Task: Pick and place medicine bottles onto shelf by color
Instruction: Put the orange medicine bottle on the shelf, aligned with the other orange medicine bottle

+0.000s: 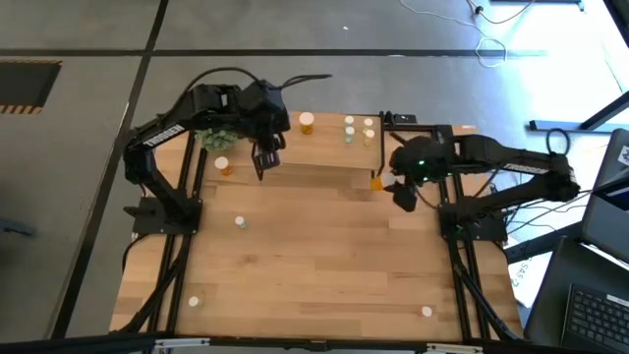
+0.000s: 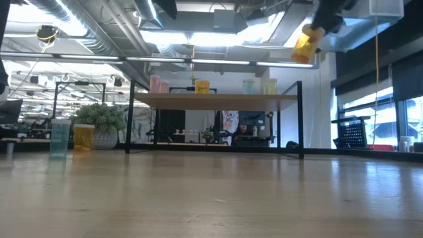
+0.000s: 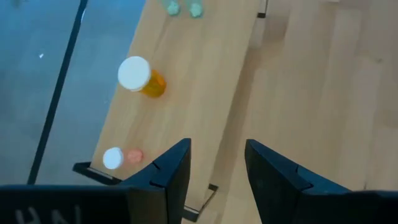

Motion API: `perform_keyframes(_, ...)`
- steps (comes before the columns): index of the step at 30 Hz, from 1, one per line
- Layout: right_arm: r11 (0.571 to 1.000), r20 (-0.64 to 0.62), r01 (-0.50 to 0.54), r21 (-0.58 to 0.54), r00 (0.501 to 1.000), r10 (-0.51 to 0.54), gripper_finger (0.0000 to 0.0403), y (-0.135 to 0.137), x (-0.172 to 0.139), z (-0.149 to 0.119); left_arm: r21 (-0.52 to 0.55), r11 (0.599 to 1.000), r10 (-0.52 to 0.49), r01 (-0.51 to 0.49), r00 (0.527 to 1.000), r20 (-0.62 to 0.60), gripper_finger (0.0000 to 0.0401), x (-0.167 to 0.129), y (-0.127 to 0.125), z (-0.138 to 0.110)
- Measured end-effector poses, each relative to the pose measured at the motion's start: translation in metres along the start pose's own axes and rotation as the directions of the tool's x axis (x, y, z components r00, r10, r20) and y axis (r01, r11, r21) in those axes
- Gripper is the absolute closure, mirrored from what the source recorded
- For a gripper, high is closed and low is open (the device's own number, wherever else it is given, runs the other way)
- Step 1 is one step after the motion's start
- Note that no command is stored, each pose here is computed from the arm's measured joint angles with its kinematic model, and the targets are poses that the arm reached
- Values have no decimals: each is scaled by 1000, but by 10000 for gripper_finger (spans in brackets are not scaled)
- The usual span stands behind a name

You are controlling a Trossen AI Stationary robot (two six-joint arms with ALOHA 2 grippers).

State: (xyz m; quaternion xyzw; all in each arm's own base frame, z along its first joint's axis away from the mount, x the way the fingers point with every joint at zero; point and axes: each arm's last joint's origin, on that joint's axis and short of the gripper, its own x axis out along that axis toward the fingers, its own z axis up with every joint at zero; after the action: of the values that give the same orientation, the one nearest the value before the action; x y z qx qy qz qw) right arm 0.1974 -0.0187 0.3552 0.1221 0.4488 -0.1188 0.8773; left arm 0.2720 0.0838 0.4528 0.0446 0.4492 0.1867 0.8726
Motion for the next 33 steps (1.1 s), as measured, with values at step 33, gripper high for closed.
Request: perform_keyframes(33,967,-252,-116,-227,966,56,178,59,146,96,30,984,-180,177,976,123,254,-89,-20,-42)
